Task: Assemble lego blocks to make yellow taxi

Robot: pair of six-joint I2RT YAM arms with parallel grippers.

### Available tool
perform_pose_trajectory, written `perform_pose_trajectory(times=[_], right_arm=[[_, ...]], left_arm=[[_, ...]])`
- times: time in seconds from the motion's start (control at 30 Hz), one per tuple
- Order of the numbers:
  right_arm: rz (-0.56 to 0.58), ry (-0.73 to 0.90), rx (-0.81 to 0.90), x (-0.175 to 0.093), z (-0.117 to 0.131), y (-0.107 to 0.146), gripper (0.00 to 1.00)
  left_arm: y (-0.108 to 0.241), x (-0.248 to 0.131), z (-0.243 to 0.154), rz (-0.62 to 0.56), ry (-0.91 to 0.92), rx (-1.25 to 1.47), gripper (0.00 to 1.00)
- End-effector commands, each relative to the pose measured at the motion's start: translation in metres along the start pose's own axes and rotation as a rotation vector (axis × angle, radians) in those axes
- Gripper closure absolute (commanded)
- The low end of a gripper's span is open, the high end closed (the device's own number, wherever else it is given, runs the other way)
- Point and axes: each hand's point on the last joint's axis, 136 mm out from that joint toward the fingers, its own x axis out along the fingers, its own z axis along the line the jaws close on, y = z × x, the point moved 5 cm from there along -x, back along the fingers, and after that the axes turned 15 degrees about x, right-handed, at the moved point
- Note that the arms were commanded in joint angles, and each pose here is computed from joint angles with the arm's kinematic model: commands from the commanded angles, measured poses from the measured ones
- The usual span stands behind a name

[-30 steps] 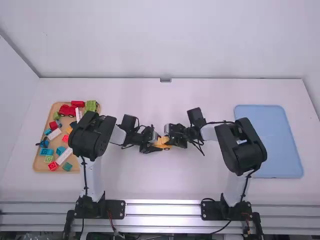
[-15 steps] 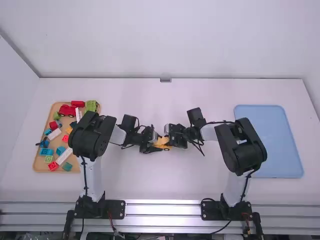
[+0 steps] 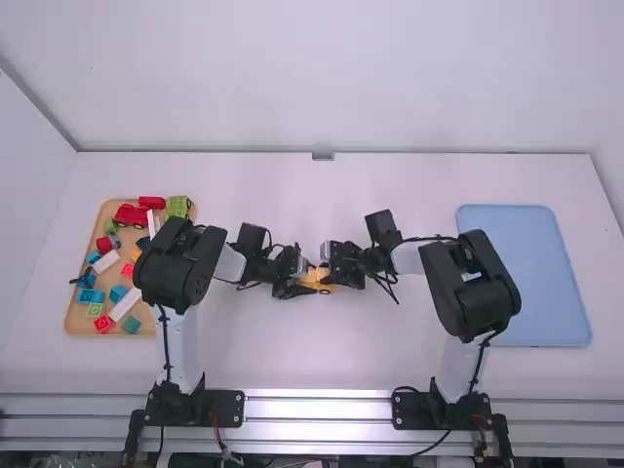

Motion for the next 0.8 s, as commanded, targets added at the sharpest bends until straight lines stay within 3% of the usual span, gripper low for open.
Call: perform_pose_trajectory(times=[0.0, 0.2, 0.77], right_arm=[[0.011, -0.004, 0.046, 0.0035, -0.0005, 0.0011, 0.78], [0.029, -0.022, 0.082, 0.0012, -0.0022, -0.0051, 0.8], [0.051, -0.037, 0.098, -0.0003, -0.0009, -0.0059, 0.79]], left_arm=[[0.0072, 0.0032, -0.0001, 0.032, 0.001, -0.015, 0.45], [0.0069, 0.0032, 0.0018, 0.033, -0.004, -0.007, 0.5], [0.006, 0.0031, 0.0046, 0.028, -0.017, -0.019, 0.5]])
